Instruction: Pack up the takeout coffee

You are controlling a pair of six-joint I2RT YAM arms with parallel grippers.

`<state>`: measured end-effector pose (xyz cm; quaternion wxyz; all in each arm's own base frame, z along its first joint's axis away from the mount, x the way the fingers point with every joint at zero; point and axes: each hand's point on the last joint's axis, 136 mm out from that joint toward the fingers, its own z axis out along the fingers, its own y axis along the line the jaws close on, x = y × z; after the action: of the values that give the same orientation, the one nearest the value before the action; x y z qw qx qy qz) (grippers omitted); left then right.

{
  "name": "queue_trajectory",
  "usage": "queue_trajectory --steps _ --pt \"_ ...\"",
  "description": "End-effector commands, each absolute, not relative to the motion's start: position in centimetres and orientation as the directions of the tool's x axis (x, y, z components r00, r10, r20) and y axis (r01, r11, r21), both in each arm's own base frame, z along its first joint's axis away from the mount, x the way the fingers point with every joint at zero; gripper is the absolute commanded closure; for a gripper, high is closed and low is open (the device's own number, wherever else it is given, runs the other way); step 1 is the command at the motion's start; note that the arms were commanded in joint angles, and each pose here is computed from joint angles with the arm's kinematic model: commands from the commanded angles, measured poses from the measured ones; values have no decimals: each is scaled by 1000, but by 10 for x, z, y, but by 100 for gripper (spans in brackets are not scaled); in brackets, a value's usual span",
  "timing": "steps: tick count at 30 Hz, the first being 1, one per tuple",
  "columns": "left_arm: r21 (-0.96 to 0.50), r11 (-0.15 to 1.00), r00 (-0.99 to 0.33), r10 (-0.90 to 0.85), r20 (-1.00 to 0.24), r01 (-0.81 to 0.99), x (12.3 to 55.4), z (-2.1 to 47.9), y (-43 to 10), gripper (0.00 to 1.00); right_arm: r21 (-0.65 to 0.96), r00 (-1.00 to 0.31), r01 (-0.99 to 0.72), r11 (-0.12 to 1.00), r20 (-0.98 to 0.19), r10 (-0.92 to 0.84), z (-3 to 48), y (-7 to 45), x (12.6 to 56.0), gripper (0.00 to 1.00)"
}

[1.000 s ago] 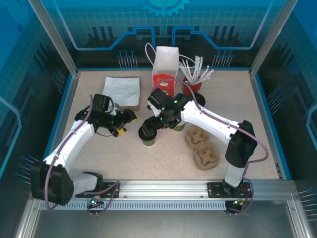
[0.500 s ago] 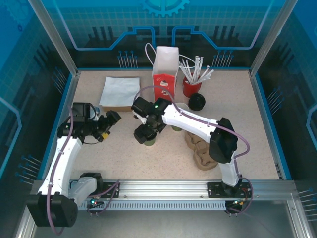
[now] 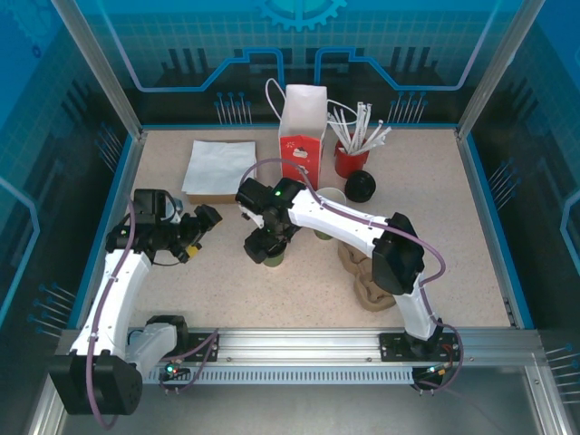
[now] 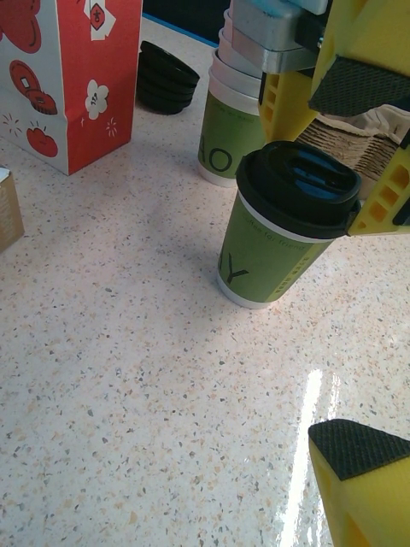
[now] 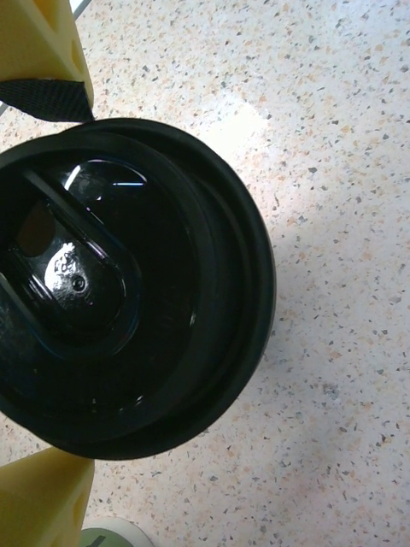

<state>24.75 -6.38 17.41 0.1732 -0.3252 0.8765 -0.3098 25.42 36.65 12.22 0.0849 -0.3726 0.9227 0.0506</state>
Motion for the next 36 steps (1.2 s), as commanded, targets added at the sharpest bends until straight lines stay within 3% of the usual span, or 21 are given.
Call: queue_trajectory --steps 1,19,24,26,36 --pt "-656 597 -741 -666 -85 -462 242 168 -65 5 8 -686 -717 697 -187 -703 125 369 252 0" --pt "-658 596 -747 -661 -78 -459 241 166 -67 4 14 -670 -738 674 -126 -731 95 378 249 0" --pt "-659 598 -748 -659 -81 -456 240 166 -67 4 19 -671 -738 675 -123 -731 91 379 248 8" --pt "-658 600 -748 -659 -83 -455 240 166 -66 4 18 -673 -736 677 -129 -728 94 378 248 13" --pt "-669 603 -754 -650 -97 -434 241 171 -68 4 45 -687 -718 694 -205 -697 151 368 240 16"
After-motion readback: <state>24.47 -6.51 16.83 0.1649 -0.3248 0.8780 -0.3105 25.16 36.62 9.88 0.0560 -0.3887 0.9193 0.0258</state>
